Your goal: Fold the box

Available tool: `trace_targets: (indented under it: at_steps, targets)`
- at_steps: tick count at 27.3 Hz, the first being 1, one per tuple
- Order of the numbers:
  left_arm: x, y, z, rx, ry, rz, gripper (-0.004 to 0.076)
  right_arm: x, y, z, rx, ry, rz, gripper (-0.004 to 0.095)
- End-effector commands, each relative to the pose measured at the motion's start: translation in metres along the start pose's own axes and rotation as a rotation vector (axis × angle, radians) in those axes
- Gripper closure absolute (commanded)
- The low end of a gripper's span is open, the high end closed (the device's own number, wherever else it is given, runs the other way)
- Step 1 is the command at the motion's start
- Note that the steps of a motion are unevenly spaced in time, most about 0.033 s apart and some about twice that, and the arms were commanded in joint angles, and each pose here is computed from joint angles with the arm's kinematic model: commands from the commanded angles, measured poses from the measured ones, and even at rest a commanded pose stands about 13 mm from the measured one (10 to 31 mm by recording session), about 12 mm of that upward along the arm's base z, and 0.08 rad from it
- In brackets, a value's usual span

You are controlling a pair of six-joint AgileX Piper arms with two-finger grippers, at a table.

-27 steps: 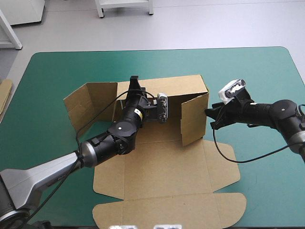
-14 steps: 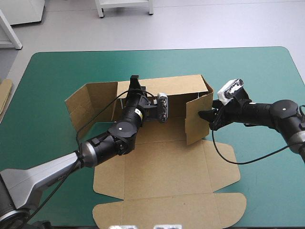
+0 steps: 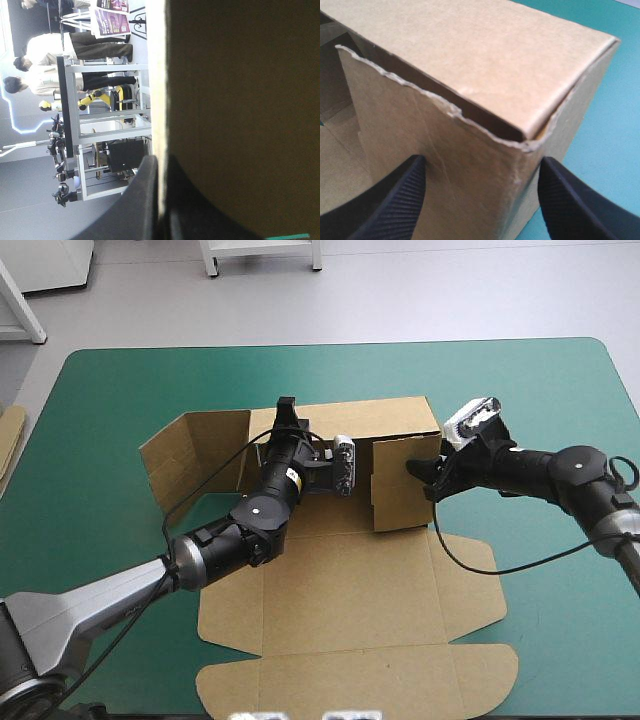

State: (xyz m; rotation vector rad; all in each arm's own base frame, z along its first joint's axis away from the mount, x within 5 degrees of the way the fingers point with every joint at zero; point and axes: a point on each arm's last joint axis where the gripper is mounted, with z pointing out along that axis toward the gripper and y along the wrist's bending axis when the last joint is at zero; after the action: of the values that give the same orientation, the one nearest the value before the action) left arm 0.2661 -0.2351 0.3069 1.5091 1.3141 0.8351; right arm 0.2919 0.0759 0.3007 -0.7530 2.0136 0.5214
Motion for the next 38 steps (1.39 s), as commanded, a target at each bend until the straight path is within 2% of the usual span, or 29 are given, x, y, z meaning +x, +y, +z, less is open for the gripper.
trace_targets:
  at_steps: [1,3,7,13,17,27,36,38]
  targets:
    - [-0.001,0.023,-0.014,-0.085,-0.027,-0.005,0.0732,-0.017,0.004,0.000,0.034,0.002,0.009,0.0304]
    - [-0.001,0.023,-0.014,-0.086,-0.025,-0.004,0.0732,-0.016,-0.001,0.000,0.079,0.050,0.018,0.0324]
    - [-0.001,0.023,-0.014,-0.090,-0.030,0.003,0.0732,-0.025,-0.003,0.000,0.117,0.011,0.005,0.0373]
    - [-0.003,0.031,-0.015,-0.166,-0.048,0.012,0.0732,-0.034,-0.006,0.004,0.097,-0.008,0.033,0.0426]
    - [-0.005,0.035,-0.015,-0.177,-0.065,0.006,0.0732,-0.030,-0.006,0.011,0.066,0.009,0.060,0.0535]
    - [-0.009,0.031,-0.015,-0.133,-0.108,-0.049,0.0732,-0.034,-0.004,0.013,0.025,-0.042,0.053,0.0922]
    - [-0.010,0.029,-0.015,-0.112,-0.126,-0.084,0.0729,-0.035,-0.004,0.013,0.022,-0.048,0.062,0.0925]
    - [-0.011,0.029,-0.015,-0.108,-0.138,-0.118,0.0692,-0.035,-0.004,0.013,0.022,-0.048,0.062,0.0925]
